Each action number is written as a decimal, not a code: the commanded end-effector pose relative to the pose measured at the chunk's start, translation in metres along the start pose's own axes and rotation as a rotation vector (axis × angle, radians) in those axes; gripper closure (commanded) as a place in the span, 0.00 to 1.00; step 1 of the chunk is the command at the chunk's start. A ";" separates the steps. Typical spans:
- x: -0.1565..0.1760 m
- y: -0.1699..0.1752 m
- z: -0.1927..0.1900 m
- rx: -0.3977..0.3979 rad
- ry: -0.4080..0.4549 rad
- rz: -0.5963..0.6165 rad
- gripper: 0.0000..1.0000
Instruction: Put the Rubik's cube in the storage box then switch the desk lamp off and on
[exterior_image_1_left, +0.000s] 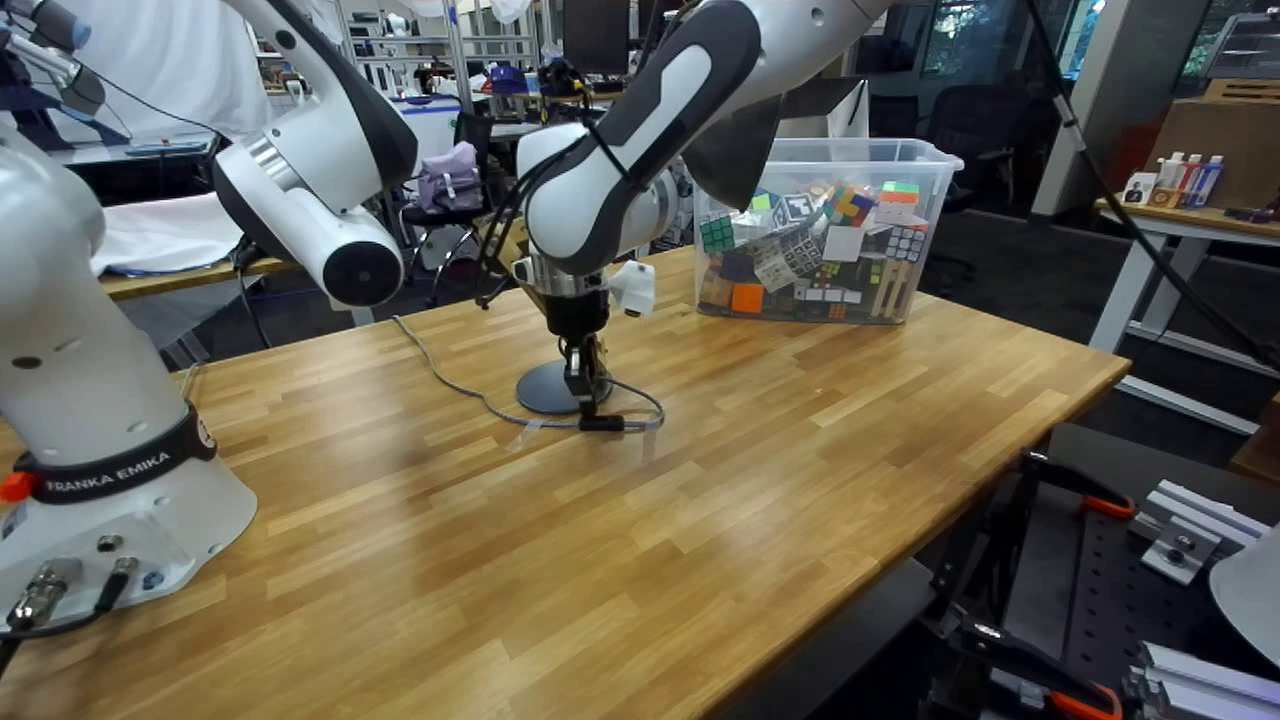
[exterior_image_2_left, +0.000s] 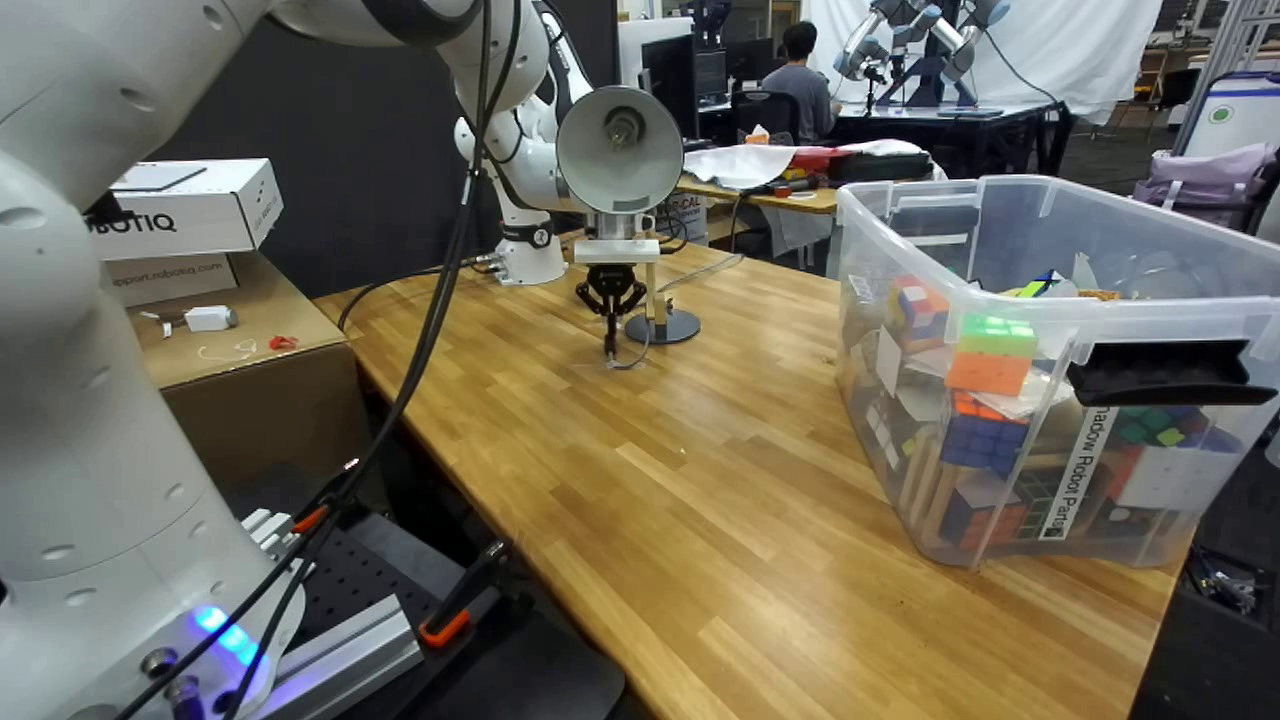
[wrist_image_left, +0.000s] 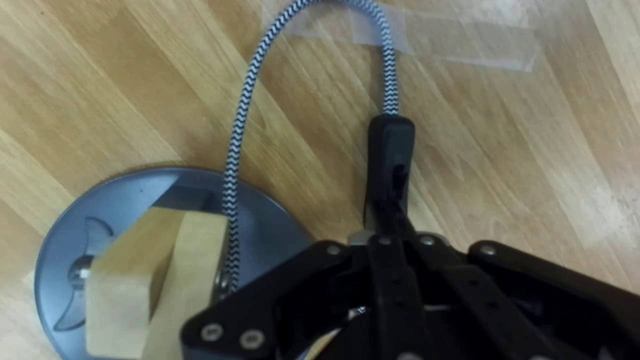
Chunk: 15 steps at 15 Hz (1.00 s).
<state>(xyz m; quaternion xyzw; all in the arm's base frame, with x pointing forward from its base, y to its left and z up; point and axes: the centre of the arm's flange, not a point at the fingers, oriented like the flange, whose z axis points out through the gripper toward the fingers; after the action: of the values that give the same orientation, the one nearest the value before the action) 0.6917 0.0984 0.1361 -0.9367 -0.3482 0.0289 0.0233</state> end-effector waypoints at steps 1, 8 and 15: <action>-0.002 -0.006 -0.029 -0.042 0.048 -0.045 1.00; -0.013 -0.016 -0.045 -0.063 0.039 -0.054 1.00; -0.045 -0.064 -0.099 -0.109 0.101 -0.082 1.00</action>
<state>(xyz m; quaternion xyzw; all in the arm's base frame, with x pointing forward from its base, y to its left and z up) 0.6579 0.1131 0.1996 -0.9261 -0.3771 -0.0078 0.0033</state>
